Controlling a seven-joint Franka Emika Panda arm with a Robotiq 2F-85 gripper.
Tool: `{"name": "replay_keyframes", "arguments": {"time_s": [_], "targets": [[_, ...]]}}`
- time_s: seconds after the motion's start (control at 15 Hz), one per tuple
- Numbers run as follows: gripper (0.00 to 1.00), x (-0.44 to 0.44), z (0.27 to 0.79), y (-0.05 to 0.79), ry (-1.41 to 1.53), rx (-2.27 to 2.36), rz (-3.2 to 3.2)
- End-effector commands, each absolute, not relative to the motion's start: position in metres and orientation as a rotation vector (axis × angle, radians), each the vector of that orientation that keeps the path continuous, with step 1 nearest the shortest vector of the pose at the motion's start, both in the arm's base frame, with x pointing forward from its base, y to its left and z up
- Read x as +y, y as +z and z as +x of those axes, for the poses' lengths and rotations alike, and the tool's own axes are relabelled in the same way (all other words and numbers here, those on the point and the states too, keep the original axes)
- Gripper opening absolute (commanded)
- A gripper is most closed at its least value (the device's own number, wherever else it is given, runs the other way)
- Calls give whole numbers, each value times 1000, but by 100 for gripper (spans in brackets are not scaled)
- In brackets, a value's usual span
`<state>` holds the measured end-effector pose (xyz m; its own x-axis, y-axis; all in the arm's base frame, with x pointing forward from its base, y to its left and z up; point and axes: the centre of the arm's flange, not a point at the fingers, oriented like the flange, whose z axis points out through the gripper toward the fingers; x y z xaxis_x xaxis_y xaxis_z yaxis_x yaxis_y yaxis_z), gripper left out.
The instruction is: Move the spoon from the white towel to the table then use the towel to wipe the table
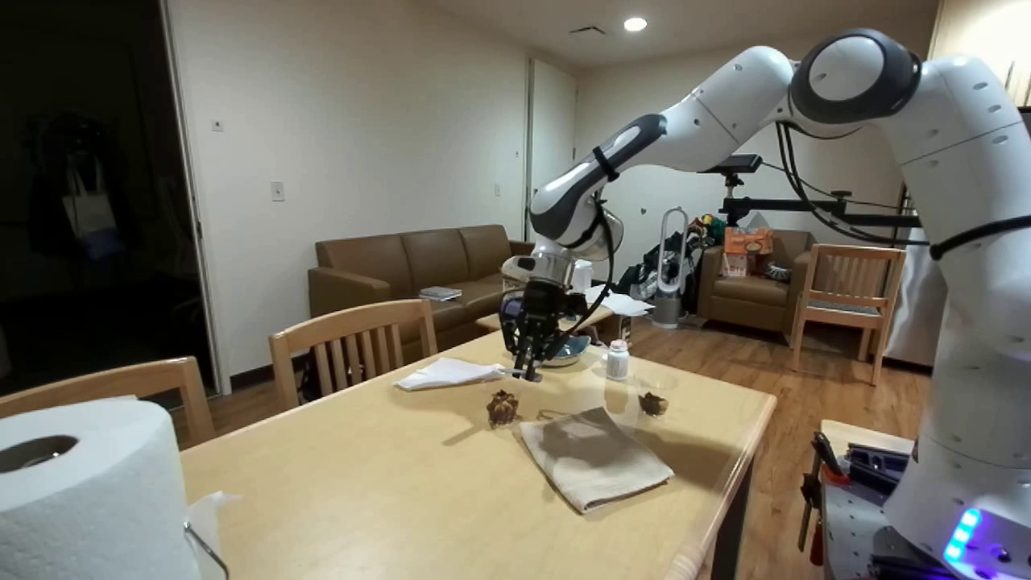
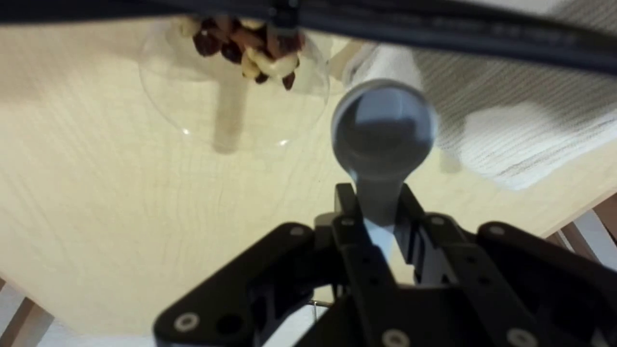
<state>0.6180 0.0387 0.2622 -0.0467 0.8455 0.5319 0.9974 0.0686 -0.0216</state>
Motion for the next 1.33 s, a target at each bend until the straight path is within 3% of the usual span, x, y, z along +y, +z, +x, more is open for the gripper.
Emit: {"name": "replay_keyframes", "arguments": {"time_s": [0.0,0.07,0.4,0.47,1.27], "targets": [[8,68,627,295,-527,-1998,-1783],[22,59,621,277,-525,-1989,-1796],[22,71,625,289,-540,-2011,-1784],[7,70,625,289,-540,-2010,-1786],[7,45,649,266,-585,-2086,-1550]]}}
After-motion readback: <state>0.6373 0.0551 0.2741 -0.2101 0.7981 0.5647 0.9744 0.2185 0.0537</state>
